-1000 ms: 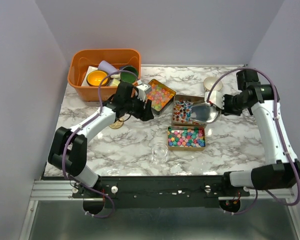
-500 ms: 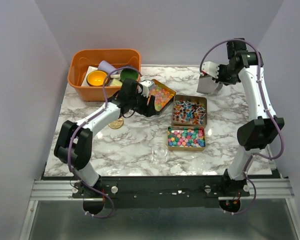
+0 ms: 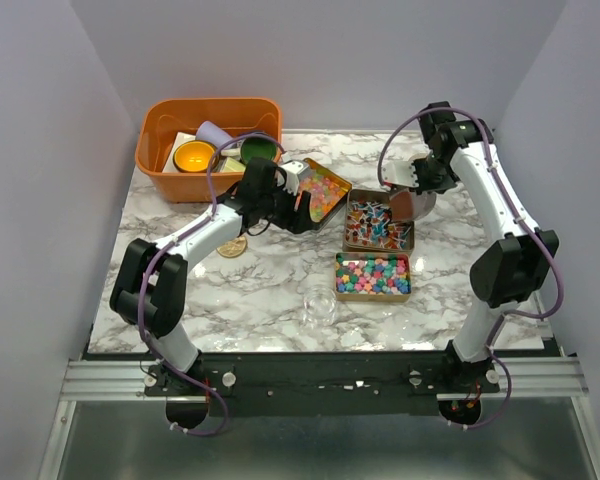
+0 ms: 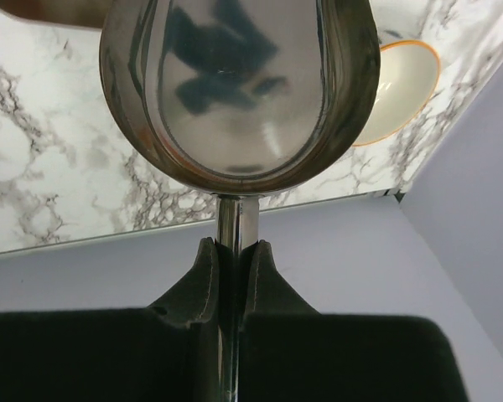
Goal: Pack the candies
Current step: Scoop the fake candies from the storage box.
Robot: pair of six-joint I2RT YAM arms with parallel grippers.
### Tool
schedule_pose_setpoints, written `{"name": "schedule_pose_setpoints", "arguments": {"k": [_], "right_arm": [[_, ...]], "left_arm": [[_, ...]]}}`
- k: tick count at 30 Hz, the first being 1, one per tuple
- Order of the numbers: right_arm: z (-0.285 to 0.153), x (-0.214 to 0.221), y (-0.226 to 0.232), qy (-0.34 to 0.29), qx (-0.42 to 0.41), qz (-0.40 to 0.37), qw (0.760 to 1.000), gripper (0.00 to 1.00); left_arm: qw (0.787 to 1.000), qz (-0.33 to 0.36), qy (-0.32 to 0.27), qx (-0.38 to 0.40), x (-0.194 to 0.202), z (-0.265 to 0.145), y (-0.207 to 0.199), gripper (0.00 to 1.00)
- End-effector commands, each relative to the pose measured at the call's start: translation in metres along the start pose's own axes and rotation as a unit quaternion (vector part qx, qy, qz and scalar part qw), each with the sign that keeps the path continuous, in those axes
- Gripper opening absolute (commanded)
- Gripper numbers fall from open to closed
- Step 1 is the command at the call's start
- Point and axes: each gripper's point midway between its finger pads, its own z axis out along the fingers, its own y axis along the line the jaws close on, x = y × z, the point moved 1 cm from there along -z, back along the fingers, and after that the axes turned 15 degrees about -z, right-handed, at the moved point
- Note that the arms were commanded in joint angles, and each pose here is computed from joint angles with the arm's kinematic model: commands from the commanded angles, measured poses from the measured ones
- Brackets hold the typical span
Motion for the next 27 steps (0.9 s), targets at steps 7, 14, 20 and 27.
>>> {"name": "schedule_pose_setpoints", "arguments": {"k": [7, 14, 20, 27], "right_arm": [[-0.011, 0.011, 0.043, 0.041, -0.1, -0.02, 0.994, 0.01], [0.004, 0.0, 0.039, 0.05, -0.125, -0.044, 0.99, 0.01], [0.021, -0.007, 0.036, 0.065, -0.145, -0.059, 0.986, 0.01], [0.041, -0.012, 0.036, 0.078, -0.172, -0.069, 0.98, 0.01]], "left_arm": [[1.0, 0.008, -0.004, 0.002, 0.002, 0.005, 0.001, 0.71], [1.0, 0.006, -0.004, 0.004, 0.003, 0.003, 0.0, 0.72], [1.0, 0.006, -0.004, 0.005, 0.005, 0.004, -0.001, 0.72], [1.0, 0.011, 0.006, 0.023, 0.014, 0.008, -0.006, 0.72]]}}
